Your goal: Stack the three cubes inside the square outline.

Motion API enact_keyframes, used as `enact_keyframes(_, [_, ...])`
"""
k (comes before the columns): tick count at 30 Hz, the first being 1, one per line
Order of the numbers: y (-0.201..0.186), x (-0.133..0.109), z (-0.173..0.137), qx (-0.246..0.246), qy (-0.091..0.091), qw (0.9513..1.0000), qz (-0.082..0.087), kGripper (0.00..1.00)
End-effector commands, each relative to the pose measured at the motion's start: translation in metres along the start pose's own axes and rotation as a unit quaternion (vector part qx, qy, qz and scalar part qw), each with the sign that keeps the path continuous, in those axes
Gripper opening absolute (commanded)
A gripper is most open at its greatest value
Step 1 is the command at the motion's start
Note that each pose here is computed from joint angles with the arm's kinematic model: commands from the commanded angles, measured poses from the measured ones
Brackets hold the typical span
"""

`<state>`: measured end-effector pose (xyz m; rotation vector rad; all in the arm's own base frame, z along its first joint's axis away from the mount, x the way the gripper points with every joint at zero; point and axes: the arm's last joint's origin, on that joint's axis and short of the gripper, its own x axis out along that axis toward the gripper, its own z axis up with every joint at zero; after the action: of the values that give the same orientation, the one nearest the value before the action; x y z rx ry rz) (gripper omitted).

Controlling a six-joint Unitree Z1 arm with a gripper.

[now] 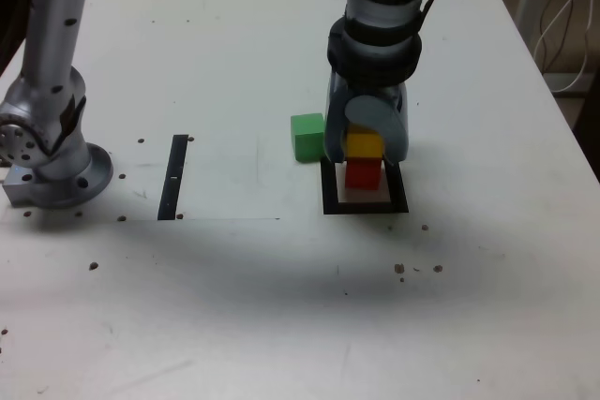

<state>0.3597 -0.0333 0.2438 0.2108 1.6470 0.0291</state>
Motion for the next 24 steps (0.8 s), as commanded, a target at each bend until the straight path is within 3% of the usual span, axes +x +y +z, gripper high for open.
enact_keyframes(1, [0.0014, 0.0025, 0.0004, 0.001, 0.005, 1.0000, 0.003, 0.24])
enact_keyframes(10, [0.0019, -0.0016, -0.0013, 0.040, 0.003, 0.9992, -0.001, 0.47])
enact_keyframes(17, [0.0018, -0.0066, -0.0034, 0.054, 0.002, 0.9985, -0.009, 0.51])
enact_keyframes(24, [-0.0001, -0.0062, -0.0036, 0.067, 0.004, 0.9974, -0.028, 0.62])
